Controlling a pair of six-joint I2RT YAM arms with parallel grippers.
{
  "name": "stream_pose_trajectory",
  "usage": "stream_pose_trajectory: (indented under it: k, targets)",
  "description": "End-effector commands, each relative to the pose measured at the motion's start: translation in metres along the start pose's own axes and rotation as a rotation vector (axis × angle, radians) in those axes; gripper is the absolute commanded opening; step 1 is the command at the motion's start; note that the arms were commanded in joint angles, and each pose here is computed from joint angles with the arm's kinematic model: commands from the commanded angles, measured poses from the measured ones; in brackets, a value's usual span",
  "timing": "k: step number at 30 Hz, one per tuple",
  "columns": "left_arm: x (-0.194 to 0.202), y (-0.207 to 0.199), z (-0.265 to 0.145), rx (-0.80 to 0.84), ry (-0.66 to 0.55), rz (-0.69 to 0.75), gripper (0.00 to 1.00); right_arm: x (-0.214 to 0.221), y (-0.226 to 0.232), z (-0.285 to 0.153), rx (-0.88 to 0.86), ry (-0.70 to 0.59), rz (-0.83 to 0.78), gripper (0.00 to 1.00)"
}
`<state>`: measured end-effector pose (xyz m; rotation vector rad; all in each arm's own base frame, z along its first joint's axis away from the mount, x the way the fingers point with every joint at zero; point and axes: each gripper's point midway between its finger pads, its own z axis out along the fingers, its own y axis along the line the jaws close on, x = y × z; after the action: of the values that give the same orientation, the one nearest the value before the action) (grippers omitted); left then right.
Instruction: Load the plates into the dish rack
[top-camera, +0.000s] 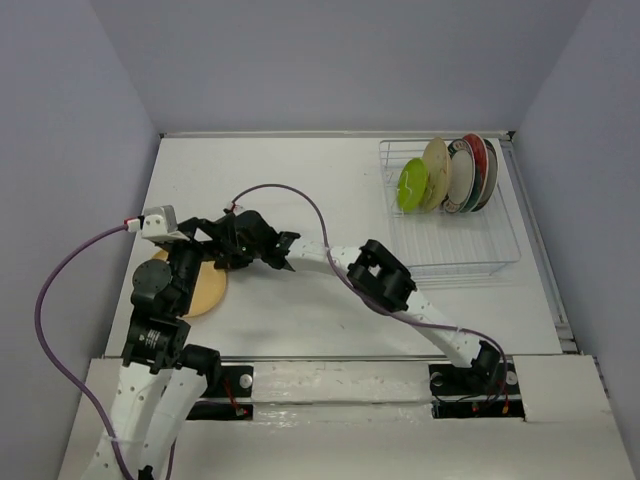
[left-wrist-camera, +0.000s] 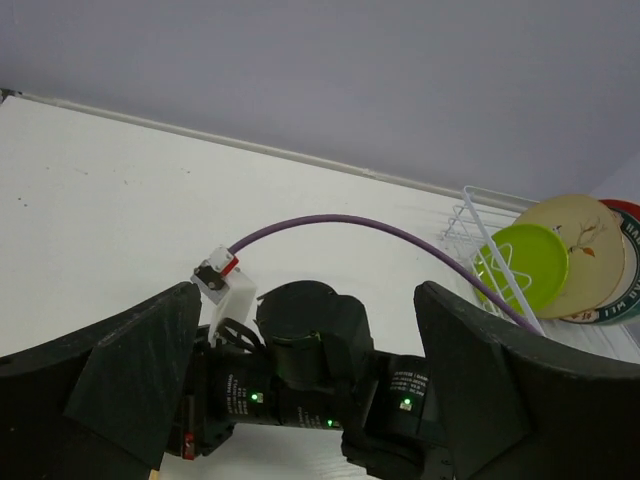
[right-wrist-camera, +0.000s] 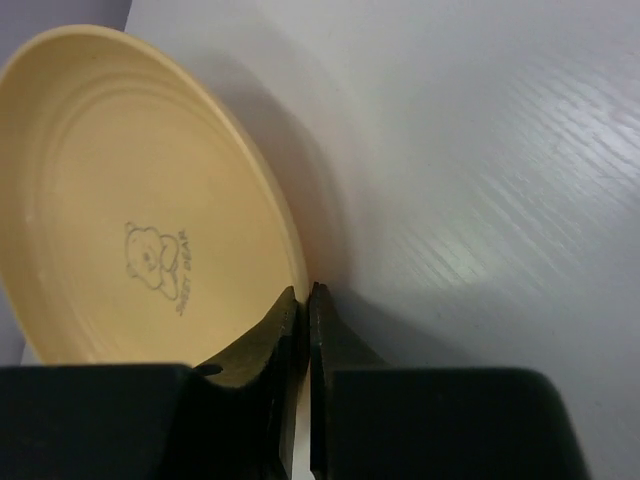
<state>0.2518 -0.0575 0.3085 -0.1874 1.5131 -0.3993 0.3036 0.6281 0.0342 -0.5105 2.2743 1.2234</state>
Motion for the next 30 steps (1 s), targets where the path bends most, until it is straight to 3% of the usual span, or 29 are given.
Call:
stream_pose_trajectory:
  k: [1,3,5,6,7,11,14,22,25,26,30]
  targets:
    - [-0.018,0.003,-0.003,-0.025,-0.077,0.022,0.99,-0.032,-0.023,-0.029,0.172,-0.105,-0.066,0.07]
    - [-0.021,0.006,-0.005,-0.037,-0.088,0.020,0.99,-0.086,-0.028,-0.062,0.228,-0.226,-0.091,0.07]
    - [-0.021,0.006,-0.006,-0.038,-0.092,0.020,0.99,-0.109,-0.045,-0.090,0.293,-0.276,-0.124,0.07]
    - [-0.021,0.005,-0.006,-0.034,-0.092,0.020,0.99,-0.154,-0.048,-0.130,0.340,-0.381,-0.130,0.07]
    - [-0.021,0.005,-0.006,-0.031,-0.092,0.020,0.99,-0.146,-0.064,-0.130,0.391,-0.369,-0.151,0.07]
    - [-0.020,-0.001,-0.007,0.002,-0.092,0.015,0.99,-0.230,-0.102,-0.264,0.584,-0.557,-0.213,0.07]
    - [-0.010,-0.010,0.000,0.045,-0.052,0.010,0.99,-0.259,-0.107,-0.336,0.641,-0.620,-0.236,0.07]
    - [0.041,-0.047,0.025,0.232,0.188,-0.096,0.99,-0.246,-0.094,-0.399,0.574,-0.562,-0.268,0.07]
    - [0.068,-0.070,0.029,0.332,0.288,-0.283,0.99,-0.234,-0.086,-0.405,0.525,-0.541,-0.273,0.07]
    - [0.075,-0.081,0.030,0.415,0.295,-0.326,0.99,-0.231,-0.083,-0.405,0.513,-0.535,-0.275,0.07]
    - [0.069,-0.098,0.036,0.493,0.251,-0.427,0.99,-0.217,-0.068,-0.411,0.450,-0.510,-0.292,0.07]
